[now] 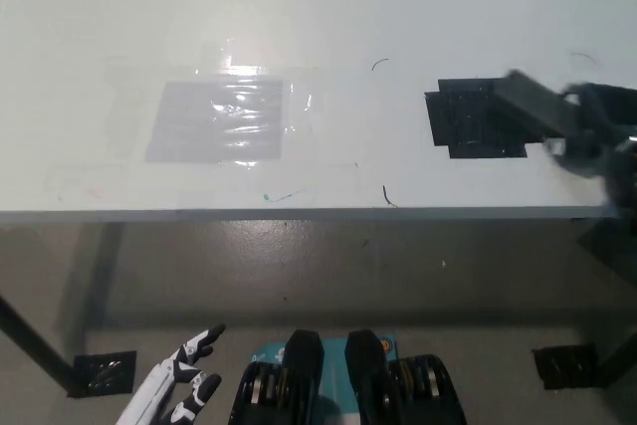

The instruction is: A whiteboard eraser is kept on the black marked spot on the table infront of the robot and the robot uses its right hand to swipe it back and forth on the table twice to clean it

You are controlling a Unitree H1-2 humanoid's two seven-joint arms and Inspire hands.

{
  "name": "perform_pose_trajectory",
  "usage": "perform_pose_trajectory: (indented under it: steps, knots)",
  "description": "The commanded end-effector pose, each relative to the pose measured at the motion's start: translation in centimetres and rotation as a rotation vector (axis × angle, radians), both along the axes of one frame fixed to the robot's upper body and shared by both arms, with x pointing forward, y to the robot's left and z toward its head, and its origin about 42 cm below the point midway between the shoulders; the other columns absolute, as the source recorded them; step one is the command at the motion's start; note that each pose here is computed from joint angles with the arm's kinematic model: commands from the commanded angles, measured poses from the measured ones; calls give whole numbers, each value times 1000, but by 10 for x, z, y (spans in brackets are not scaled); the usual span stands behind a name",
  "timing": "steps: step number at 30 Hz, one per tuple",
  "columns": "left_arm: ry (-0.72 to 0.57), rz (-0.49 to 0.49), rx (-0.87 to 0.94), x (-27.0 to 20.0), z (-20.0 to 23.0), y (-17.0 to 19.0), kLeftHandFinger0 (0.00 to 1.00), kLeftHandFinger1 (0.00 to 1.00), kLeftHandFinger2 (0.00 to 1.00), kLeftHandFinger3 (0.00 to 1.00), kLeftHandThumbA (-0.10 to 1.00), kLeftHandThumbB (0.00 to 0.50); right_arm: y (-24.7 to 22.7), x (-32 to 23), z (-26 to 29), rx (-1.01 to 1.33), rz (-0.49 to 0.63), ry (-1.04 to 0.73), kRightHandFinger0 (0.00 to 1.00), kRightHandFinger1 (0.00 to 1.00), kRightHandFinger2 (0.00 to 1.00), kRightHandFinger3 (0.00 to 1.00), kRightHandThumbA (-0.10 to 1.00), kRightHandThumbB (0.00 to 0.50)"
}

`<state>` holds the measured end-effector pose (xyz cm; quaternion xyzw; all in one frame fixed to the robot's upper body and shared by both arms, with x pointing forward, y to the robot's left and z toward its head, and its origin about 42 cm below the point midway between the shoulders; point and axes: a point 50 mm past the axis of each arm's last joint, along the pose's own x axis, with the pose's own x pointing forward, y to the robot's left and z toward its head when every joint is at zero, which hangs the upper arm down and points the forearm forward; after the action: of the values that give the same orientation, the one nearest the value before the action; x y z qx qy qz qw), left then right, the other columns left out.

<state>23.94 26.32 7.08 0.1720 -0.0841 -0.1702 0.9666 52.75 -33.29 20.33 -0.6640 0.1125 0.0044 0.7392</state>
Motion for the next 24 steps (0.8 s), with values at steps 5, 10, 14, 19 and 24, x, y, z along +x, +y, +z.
perform_pose_trajectory:
  steps: [5,10,14,19,24]
  knots:
    - [-18,-19,11,-8,3,4,1000,1000,1000,1000,869,417,-105,-40,-15,-87,-237,118,522,696,751,833,310,166]
    - [-19,-20,12,-6,4,3,1000,1000,1000,1000,869,421,-101,-37,-9,-103,-232,117,758,925,922,929,316,134]
    - [-18,-21,10,-6,5,4,1000,1000,1000,1000,868,425,-88,-31,-3,-104,-211,111,610,832,865,987,356,151]
    - [-17,-23,14,-3,6,5,1000,1000,1000,1000,866,428,-59,-18,-1,-81,-172,106,224,335,434,724,301,138]
    - [-21,-22,18,-4,6,5,1000,1000,1000,1000,864,429,-2,-1,3,-29,-62,107,306,418,545,865,362,158]
